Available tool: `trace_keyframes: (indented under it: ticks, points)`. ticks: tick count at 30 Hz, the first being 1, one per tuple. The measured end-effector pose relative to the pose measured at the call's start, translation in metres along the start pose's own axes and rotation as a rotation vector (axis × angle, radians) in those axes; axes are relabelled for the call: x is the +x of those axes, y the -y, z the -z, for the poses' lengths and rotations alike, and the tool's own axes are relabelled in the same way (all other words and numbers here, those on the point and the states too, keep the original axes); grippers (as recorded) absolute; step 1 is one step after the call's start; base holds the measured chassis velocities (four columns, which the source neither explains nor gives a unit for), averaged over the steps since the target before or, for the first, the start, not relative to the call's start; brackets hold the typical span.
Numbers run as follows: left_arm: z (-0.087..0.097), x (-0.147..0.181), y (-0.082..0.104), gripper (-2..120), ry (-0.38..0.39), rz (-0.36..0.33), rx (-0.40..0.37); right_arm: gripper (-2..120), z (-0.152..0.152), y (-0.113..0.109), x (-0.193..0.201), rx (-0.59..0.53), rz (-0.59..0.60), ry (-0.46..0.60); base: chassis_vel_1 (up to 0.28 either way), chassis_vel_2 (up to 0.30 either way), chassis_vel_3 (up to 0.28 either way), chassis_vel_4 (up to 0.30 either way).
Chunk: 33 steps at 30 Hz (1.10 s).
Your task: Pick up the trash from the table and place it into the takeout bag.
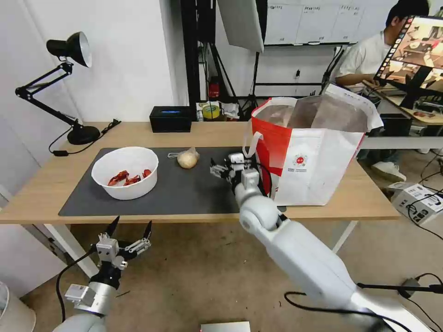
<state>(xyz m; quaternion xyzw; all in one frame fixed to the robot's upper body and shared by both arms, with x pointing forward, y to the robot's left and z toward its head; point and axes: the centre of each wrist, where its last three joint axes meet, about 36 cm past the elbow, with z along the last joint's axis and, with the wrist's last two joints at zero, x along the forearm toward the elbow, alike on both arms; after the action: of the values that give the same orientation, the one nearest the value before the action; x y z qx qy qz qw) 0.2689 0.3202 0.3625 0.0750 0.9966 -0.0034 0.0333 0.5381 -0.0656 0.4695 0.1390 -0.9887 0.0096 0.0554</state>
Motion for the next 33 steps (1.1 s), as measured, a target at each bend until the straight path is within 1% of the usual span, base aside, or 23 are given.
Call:
trace_keyframes:
  ticks: [5,10,24,33]
  points:
    - [-0.001,0.000,0.000,100,-0.002,0.002,0.000,100,0.011,-0.007,-0.025,0.005,-0.003,-0.032,0.000,0.000,0.000,0.000]
    - [-0.001,0.001,-0.001,100,-0.003,0.002,0.000,100,0.015,-0.014,-0.039,0.000,-0.001,-0.065,0.000,0.000,0.000,0.000]
    - [-0.001,0.003,0.001,100,-0.001,0.005,0.005,100,0.016,-0.026,-0.065,0.018,0.045,-0.157,0.000,0.000,0.000,0.000]
    - [-0.001,0.002,0.001,100,0.003,0.007,0.006,100,0.019,-0.029,-0.079,0.037,0.073,-0.180,0.000,0.000,0.000,0.000]
